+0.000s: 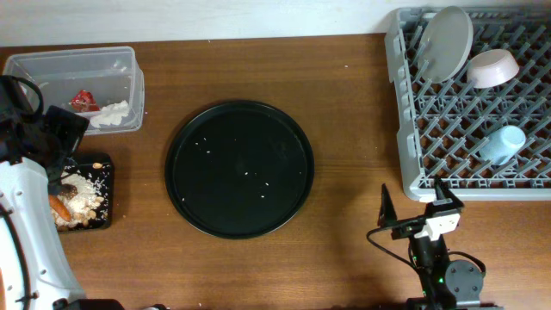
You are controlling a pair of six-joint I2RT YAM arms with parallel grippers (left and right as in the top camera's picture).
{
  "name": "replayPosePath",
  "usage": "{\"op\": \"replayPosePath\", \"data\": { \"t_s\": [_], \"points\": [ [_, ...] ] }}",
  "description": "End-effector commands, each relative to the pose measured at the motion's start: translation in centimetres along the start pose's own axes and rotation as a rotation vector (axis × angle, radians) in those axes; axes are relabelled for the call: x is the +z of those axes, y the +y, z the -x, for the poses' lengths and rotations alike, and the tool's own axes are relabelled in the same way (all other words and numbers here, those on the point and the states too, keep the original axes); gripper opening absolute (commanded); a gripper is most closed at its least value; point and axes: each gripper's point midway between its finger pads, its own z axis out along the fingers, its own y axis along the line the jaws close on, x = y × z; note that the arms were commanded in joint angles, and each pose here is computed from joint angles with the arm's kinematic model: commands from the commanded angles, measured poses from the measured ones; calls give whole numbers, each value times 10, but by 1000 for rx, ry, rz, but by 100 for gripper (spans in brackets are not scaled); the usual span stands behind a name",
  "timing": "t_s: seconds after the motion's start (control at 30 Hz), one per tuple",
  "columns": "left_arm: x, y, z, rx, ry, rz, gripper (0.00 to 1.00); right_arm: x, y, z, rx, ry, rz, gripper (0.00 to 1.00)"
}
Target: Sort waste into correct bins and load items into the dishwasher rack
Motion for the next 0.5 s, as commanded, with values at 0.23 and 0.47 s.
{"op": "replayPosePath", "data": {
  "t_s": [0.23, 0.47],
  "points": [
    [1, 3, 1, -10, -4, 13, 99, -3, -16, -44, 3, 155, -104, 98],
    [1, 3, 1, -10, -4, 13, 99, -3, -17, -44, 1, 155, -107, 98]
  ]
}}
